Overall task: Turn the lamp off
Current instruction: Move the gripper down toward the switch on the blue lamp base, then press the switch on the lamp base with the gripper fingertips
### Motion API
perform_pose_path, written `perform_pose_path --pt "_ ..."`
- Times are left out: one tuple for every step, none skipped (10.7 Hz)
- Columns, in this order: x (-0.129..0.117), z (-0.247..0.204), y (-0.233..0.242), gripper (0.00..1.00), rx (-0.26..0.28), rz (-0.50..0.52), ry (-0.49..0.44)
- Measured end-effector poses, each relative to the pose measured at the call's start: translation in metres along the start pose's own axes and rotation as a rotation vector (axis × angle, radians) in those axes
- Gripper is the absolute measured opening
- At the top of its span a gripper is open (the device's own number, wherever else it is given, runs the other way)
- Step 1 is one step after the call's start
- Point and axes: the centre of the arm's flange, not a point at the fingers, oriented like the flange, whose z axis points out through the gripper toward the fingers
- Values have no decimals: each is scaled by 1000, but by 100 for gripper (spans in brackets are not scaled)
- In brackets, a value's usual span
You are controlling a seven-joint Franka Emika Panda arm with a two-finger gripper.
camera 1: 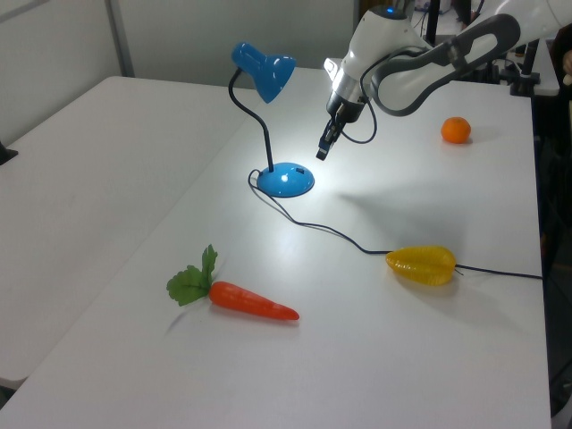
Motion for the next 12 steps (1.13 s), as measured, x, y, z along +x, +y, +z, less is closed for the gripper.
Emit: perform_pose_path --pt "1 6 1 1 -4 1 23" --pt "1 12 3 1 -8 2 45" --pt "0 18 5 1 -13 4 56" --pt "-1 26 7 1 -18 5 72" --pt "-2 32 8 1 -22 5 82" --pt "-3 38 11 1 -27 8 90" --pt "-4 42 14 1 -31 9 96" --pt "-5 46 15 1 -34 10 99" --pt "-5 48 15 1 -35 10 98" --pt "-4 48 15 1 -35 10 106" --pt "-2 48 15 1 -37 10 118" --pt "-1 49 16 1 -39 10 129"
